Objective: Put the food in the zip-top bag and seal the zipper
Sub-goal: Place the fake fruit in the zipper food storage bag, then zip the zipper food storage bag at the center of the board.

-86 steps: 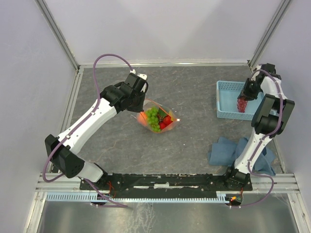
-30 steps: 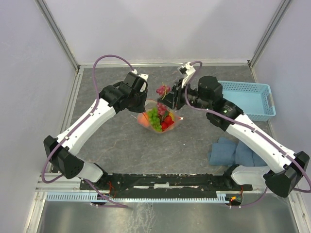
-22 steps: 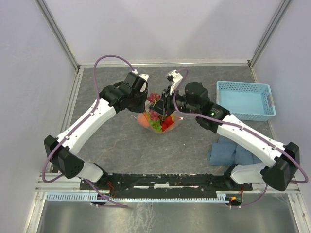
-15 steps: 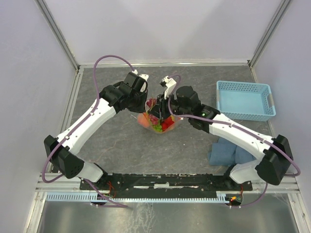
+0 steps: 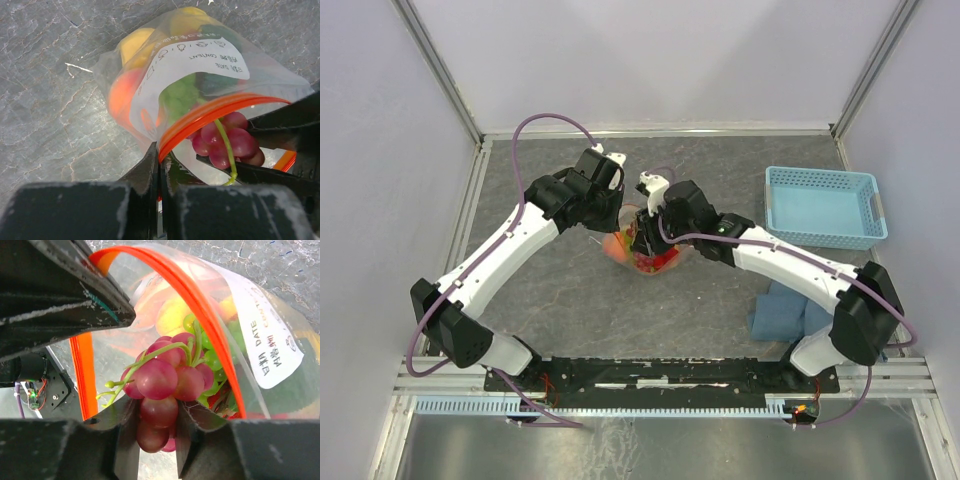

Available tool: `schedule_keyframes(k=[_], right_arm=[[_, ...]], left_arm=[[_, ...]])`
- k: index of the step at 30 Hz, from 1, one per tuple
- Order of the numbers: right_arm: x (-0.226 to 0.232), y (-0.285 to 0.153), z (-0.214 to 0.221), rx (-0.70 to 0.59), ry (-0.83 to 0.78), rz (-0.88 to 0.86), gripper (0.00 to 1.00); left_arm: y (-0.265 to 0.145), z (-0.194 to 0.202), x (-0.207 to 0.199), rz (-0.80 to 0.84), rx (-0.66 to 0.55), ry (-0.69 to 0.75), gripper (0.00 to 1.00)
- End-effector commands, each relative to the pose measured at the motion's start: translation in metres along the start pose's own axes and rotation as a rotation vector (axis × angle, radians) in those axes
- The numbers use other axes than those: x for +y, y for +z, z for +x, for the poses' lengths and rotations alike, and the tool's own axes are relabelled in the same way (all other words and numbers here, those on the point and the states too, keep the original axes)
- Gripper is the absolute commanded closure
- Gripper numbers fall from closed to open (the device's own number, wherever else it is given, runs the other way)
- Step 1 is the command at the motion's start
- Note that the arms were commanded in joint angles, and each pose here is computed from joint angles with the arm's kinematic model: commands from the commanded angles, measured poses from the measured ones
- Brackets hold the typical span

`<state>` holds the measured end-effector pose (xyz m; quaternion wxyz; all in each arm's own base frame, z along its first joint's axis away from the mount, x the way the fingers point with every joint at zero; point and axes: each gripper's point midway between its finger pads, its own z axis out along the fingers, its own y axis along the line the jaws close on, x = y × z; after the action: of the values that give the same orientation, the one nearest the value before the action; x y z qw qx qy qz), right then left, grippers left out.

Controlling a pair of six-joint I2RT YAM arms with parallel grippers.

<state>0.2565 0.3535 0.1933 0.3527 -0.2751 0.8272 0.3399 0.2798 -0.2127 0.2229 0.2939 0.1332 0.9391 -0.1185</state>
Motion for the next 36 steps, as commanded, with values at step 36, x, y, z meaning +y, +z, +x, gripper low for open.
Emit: schedule_keyframes(k=[36], right_arm=[[-0.055, -0.111, 0.011, 0.045, -0.405, 0.17, 0.27]], left_arm=[[-0.024, -0.024, 0.026, -0.137, -0.092, 0.017, 0.97]])
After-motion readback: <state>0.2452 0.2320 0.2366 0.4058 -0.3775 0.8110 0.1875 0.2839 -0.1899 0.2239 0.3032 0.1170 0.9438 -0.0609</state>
